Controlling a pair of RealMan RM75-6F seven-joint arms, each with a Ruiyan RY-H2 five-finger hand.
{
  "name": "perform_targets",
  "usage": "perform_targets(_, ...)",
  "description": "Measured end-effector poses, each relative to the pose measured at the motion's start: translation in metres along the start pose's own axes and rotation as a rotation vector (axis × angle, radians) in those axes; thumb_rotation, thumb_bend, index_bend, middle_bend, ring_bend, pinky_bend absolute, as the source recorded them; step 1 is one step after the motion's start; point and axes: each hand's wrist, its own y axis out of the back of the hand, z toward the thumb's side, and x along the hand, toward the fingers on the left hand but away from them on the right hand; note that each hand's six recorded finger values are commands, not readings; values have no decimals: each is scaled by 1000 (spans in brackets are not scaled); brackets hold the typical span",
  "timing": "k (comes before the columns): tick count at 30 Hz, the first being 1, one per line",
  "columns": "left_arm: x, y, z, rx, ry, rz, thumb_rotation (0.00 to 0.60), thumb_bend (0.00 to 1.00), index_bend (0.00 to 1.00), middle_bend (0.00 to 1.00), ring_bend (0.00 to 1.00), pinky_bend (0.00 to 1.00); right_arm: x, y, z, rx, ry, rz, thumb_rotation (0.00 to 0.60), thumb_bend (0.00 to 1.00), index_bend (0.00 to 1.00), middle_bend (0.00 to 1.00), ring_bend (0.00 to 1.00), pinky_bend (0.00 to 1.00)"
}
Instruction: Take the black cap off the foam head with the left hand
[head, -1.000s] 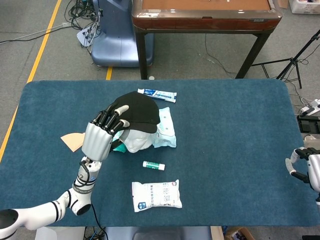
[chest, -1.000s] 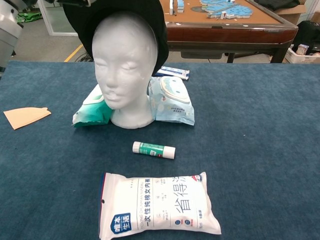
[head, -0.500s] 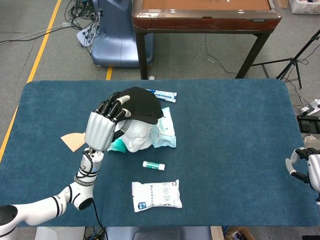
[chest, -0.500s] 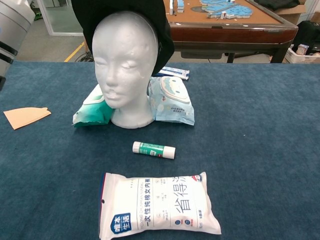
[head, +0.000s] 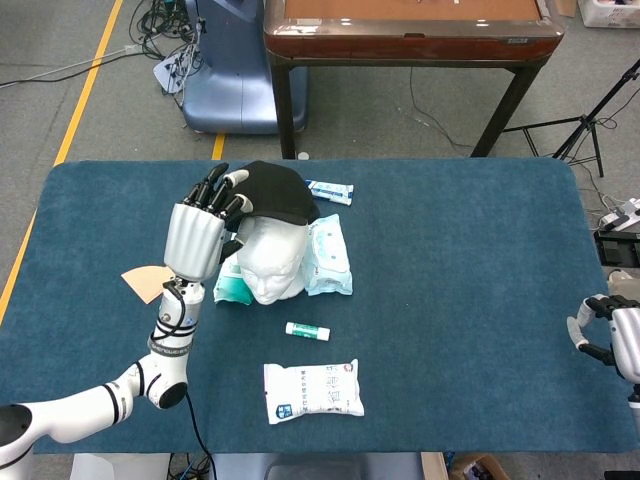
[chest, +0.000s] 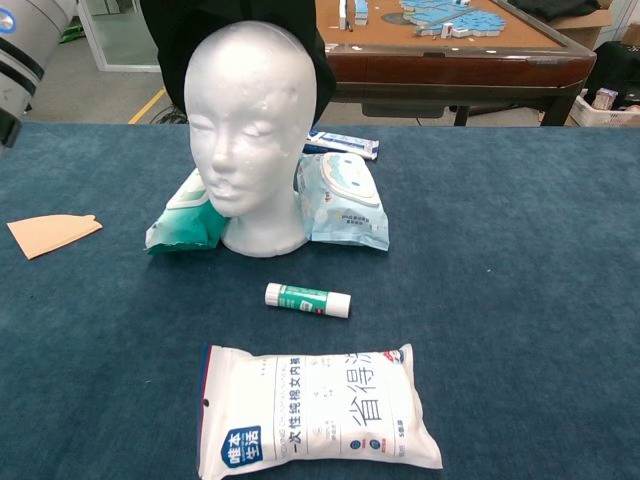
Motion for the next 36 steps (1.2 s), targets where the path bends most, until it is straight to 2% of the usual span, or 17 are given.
perform_targets(12,7,-3,-28,74,141,-22,600,358,603,285,182,434,0,-3,0,-2,0,8,600,440,748,600,510,563)
perform_targets(20,6,-3,-49,118,188,-26,600,358,605,285,182,434,0,-4,0,-2,-1,11,600,440,748,600,510,563)
perform_targets(31,-7,-10,-104,229,237,-70,600,358,605,289,183,434,1,-6,-1,4,-8,17,600,440,748,600,510,563)
perform_targets(36,-17,-13,-132,283,235,-86,600,358,604,294,185,434,0,-7,-1,12,-13,20,600,440,748,600,510,563)
